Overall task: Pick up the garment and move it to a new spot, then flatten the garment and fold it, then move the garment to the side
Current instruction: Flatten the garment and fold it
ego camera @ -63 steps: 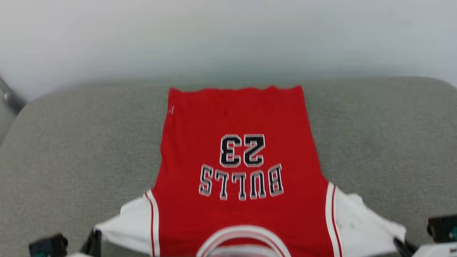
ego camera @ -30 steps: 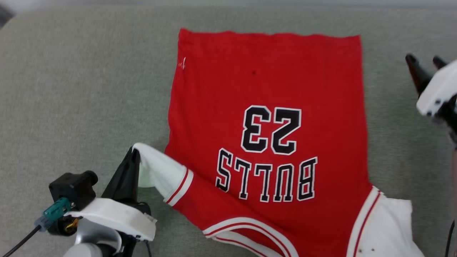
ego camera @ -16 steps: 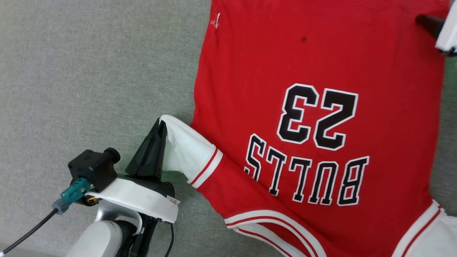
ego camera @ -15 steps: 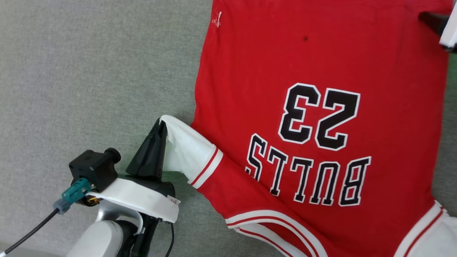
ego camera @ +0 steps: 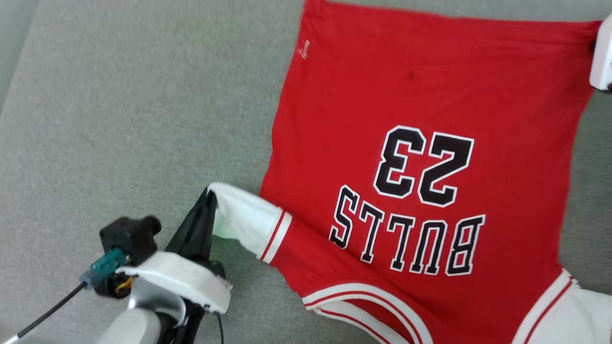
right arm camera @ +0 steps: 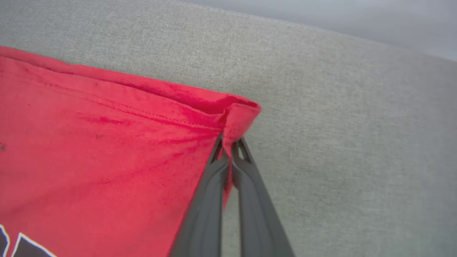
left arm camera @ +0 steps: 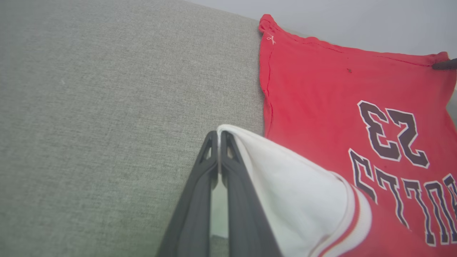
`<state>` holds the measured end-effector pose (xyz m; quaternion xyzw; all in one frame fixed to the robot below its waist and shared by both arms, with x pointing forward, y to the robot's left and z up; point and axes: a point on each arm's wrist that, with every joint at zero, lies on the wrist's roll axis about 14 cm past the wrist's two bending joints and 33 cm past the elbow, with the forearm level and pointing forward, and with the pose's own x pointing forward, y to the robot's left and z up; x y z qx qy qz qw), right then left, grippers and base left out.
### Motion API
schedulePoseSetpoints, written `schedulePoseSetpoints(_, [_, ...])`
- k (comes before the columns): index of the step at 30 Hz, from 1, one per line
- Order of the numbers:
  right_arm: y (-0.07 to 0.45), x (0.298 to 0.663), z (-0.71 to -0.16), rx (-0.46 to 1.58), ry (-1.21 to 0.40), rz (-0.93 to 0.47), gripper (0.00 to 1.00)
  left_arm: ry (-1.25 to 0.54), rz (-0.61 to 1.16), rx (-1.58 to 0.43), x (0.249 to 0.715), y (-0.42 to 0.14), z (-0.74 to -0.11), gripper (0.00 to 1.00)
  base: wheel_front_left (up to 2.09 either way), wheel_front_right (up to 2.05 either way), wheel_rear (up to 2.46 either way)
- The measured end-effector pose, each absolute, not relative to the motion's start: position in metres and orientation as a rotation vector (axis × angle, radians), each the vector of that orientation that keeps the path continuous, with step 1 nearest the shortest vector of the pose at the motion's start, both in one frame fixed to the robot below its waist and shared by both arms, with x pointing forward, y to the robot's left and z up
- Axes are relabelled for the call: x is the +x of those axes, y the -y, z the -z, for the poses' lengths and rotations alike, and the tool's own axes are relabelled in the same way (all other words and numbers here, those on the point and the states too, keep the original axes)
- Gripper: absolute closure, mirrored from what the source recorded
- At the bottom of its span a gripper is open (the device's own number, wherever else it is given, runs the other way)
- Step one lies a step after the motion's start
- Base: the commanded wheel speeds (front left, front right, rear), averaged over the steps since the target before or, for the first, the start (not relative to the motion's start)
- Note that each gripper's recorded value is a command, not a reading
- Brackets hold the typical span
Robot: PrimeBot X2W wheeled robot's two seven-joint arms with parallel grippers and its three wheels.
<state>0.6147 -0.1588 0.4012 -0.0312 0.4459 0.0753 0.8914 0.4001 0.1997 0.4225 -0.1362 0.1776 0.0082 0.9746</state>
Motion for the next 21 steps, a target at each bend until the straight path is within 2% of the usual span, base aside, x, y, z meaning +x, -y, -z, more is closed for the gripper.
schedulePoseSetpoints(4, [0.185,0.597,-0.438,-0.149,-0.856,-0.133,1.0,-0.369,-0.047,-0.256,0.382,-0.208,-0.427,1.0,0.0,0.0,0.0])
schedulePoseSetpoints(8, [0.229,0.551,-0.455,-0.206,-0.86,-0.077,1.0,-0.374,-0.067,-0.267,0.364,-0.21,-0.435,1.0,0.0,0.0,0.0])
schedulePoseSetpoints(15, [0.292,0.404,-0.424,-0.19,-1.075,0.031,1.0,-0.398,-0.069,-0.274,0.329,-0.208,-0.443,1.0,0.0,0.0,0.0])
schedulePoseSetpoints(21, [0.295,0.264,-0.378,-0.002,-1.275,0.085,1.0,-0.412,-0.029,-0.265,0.319,-0.198,-0.45,1.0,0.0,0.0,0.0])
